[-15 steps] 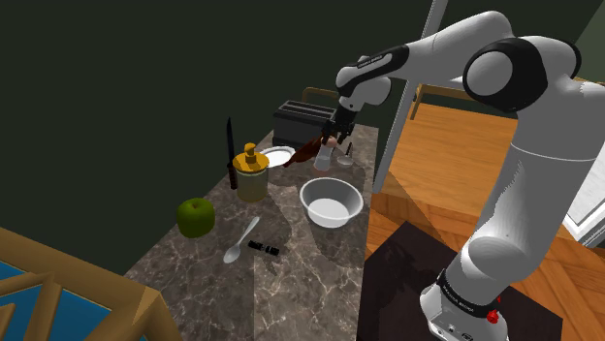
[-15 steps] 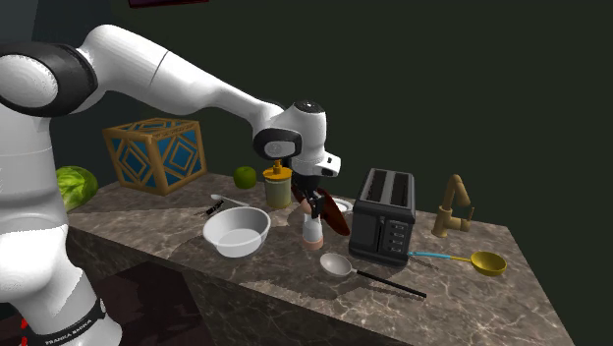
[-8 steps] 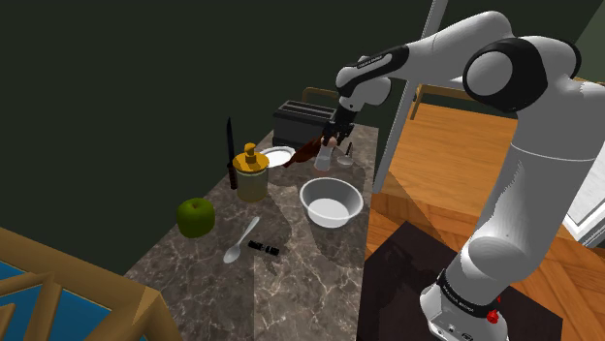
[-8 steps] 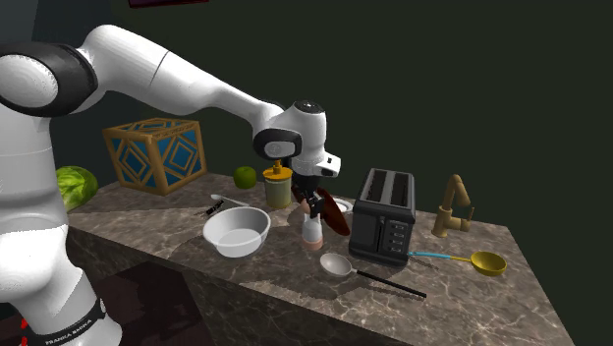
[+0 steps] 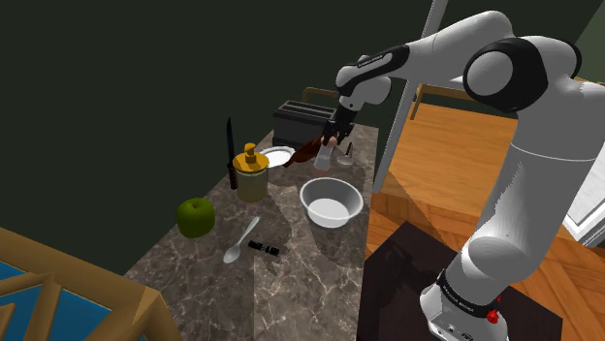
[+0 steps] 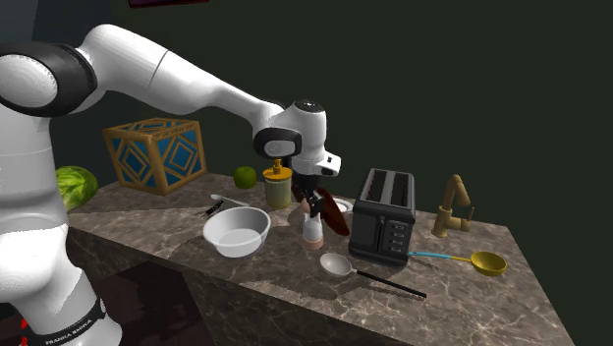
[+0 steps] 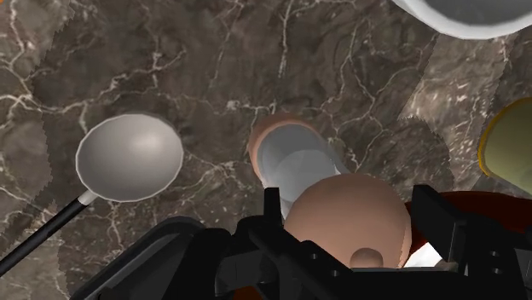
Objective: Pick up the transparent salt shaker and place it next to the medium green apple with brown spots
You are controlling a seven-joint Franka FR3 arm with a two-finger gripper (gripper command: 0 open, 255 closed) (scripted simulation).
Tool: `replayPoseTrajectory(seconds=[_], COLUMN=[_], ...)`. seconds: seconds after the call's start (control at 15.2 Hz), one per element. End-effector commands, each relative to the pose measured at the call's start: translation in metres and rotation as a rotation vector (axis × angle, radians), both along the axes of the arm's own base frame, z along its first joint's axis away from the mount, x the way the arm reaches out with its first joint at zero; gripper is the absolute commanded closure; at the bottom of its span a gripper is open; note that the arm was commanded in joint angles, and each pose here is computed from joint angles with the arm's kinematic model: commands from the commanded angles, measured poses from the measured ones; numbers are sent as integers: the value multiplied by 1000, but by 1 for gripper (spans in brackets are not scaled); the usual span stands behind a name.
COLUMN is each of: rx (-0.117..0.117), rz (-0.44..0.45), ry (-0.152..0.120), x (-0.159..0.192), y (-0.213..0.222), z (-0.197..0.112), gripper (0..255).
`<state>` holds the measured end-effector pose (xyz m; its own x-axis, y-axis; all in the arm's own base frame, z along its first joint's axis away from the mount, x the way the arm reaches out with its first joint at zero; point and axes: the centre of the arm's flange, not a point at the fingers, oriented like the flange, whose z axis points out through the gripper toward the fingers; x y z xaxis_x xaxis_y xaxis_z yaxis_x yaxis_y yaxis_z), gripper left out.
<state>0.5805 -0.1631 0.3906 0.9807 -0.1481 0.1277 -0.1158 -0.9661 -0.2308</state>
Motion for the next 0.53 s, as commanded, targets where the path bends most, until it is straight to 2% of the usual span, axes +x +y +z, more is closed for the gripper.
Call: replayPoseTrajectory(seconds=[0.0,0.46], rx=[0,0], rz=[0,0], ry=[-1,-1], x=[0,0], y=[0,0], z=[8,45], gripper=[255,255])
